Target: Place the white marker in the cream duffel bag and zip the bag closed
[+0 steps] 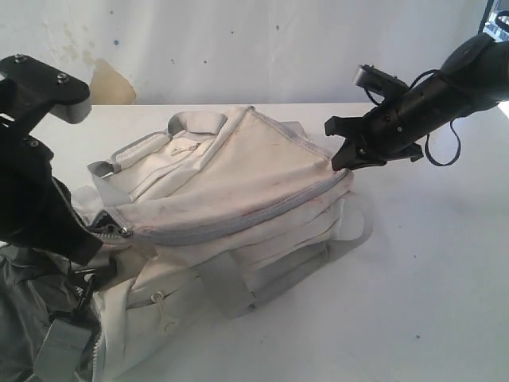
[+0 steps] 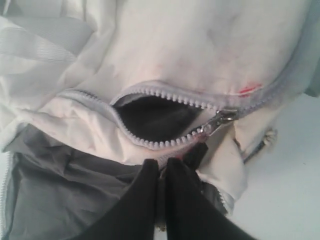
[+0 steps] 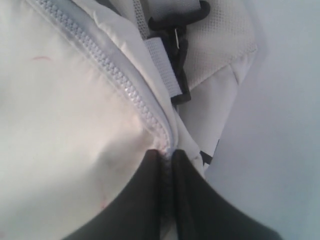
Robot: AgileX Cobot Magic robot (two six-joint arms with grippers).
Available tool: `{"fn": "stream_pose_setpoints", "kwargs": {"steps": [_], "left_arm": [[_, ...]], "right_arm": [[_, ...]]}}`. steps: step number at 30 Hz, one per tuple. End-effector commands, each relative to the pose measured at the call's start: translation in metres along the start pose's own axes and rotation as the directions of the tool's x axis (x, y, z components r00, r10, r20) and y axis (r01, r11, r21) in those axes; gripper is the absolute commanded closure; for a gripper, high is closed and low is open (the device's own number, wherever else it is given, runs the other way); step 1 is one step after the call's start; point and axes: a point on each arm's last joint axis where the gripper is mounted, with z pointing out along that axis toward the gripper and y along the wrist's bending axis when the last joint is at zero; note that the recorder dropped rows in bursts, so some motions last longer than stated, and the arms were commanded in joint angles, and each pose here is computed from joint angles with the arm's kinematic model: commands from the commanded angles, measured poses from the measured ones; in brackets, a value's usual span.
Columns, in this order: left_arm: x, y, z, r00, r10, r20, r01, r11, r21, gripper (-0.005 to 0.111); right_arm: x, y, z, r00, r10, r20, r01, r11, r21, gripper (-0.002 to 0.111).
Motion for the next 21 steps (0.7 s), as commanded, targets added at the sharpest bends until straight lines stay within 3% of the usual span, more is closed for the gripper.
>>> {"fn": "stream_pose_setpoints", "kwargs": {"steps": [1, 8, 14, 17, 21], "left_arm": [[0.005, 0.012, -0.003, 0.999, -0.032, -0.022, 0.029, 0.991, -0.132, 0.107], [-0.011, -0.001, -0.003, 0.984, -0.103, 0.145, 0.101, 0.995, 0.023, 0.107], [-0.015, -0.002, -0.003, 0.981, -0.063, 0.184, 0.058, 0.998, 0.030, 0.107], [-0.017, -0.002, -0.004, 0.977, -0.045, 0.208, 0.040, 0.999, 0.031, 0.107], [-0.021, -0.003, -0.004, 0.967, -0.046, 0.249, 0.038, 0.999, 0.039, 0.107]], "right_arm": [[-0.004, -0.006, -0.007, 0.999, -0.044, 0.024, 0.043, 0.998, 0.050, 0.108], [-0.004, -0.003, -0.012, 0.992, -0.128, 0.017, 0.127, 0.991, 0.041, 0.108], [-0.009, 0.008, -0.032, 0.979, -0.194, 0.065, 0.191, 0.980, 0.053, 0.105], [-0.011, 0.017, -0.045, 0.971, -0.223, 0.084, 0.219, 0.974, 0.051, 0.089], [-0.009, 0.026, -0.058, 0.968, -0.238, 0.076, 0.237, 0.971, 0.029, 0.050]]}}
